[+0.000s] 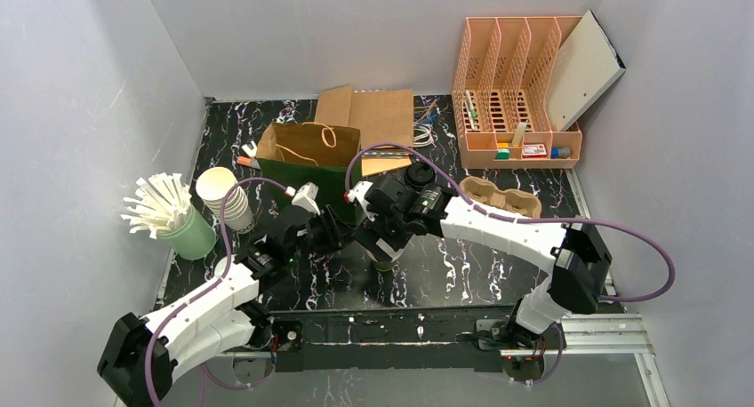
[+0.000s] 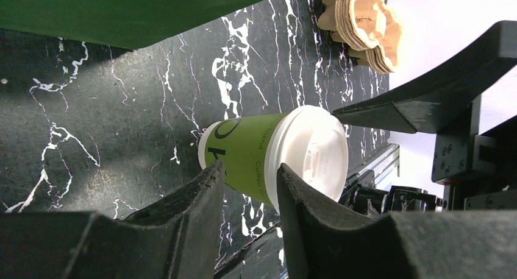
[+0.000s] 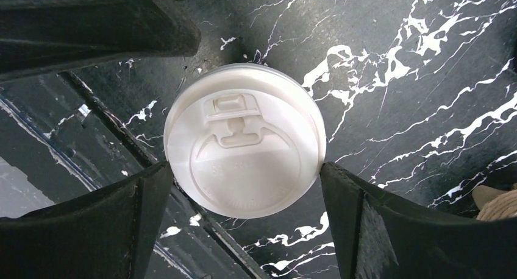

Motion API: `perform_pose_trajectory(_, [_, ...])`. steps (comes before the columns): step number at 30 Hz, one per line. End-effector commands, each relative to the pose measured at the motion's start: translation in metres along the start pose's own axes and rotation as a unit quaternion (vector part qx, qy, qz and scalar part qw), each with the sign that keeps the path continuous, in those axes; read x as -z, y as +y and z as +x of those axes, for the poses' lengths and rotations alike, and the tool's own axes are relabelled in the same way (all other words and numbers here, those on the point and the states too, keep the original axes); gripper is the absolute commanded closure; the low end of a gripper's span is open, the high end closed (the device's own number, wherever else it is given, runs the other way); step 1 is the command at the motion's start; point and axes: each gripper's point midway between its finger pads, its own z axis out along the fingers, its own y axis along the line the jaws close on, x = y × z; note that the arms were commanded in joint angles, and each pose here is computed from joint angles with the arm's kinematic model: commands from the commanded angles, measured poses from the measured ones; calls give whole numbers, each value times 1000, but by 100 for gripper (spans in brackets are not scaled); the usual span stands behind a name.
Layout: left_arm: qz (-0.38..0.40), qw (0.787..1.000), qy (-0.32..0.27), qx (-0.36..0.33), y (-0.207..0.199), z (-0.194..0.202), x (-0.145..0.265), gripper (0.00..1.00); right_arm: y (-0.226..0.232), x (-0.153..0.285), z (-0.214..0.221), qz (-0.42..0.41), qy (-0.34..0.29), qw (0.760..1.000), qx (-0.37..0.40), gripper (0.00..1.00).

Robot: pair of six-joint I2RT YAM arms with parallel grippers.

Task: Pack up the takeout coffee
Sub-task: Close the cup lid on the coffee cup.

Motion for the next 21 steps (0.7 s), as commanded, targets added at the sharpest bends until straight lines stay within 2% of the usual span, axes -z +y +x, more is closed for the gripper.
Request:
perform_pose_trajectory(1, [-10,1000,-2,-19,-4,-7,7,64,-1,5,17,10,31,999,-10,2])
perform_pose_trajectory(14, [-15,997,13,-80,-18,-19,14,58,-5,40,-24,23,-88,995,-45,2])
perform_pose_trajectory(18, [1,995,18,-94,-30,-22,15,53,-7,45,-25,27,-95,993,-58,2])
perform_pose_trajectory(21, [14,994,27,-108,-38,-21,15,47,-14,53,-25,42,-119,987,-101,2])
